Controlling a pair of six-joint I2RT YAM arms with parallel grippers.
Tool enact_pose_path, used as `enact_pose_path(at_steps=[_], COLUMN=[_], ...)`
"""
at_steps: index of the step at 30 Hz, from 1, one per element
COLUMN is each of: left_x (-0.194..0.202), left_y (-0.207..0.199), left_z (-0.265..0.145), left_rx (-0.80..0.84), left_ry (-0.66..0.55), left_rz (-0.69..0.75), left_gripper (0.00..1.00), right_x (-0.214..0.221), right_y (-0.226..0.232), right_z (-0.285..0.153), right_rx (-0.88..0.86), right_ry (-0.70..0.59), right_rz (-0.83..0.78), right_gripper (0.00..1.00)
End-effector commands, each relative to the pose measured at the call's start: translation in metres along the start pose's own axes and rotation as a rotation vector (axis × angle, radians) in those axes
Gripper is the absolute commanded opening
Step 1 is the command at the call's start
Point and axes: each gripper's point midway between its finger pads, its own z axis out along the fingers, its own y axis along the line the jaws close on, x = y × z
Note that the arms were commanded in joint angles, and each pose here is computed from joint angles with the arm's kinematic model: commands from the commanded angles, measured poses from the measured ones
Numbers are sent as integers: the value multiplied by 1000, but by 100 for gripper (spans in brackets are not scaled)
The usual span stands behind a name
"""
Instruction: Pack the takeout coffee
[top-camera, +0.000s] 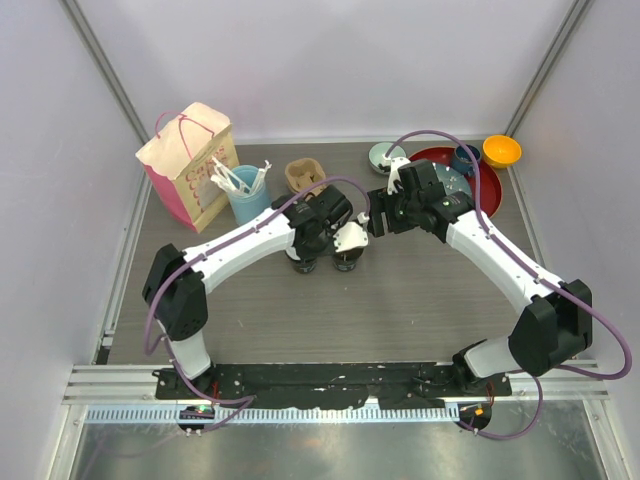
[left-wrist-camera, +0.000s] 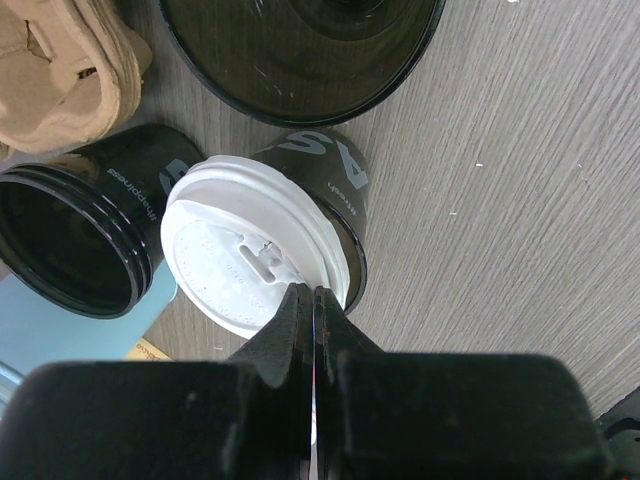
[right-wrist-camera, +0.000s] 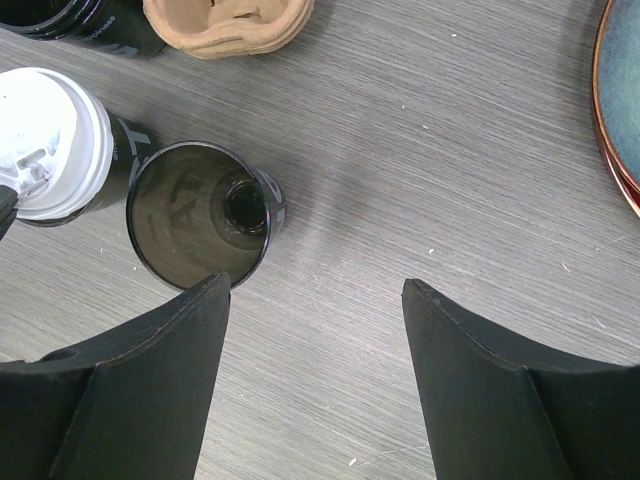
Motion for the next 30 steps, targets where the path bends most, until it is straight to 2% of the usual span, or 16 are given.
enact_pose_path(at_steps=[1,20,30], left_x=[1,2,-11], left_y=[-7,-17,-2], left_z=[3,9,-11], left_rx=[22,51,-54], left_ry=[7,25,-42], left_rz=[8,6,15], left_gripper=[0,0,0], right_x=[-15,-13,-12], right_y=[3,2,2], right_z=[-12,-11,-10], right_rx=[-17,-19,-17], right_ry=[-56,-50,-46], right_rz=[-18,-17,-17], right_gripper=[75,75,75])
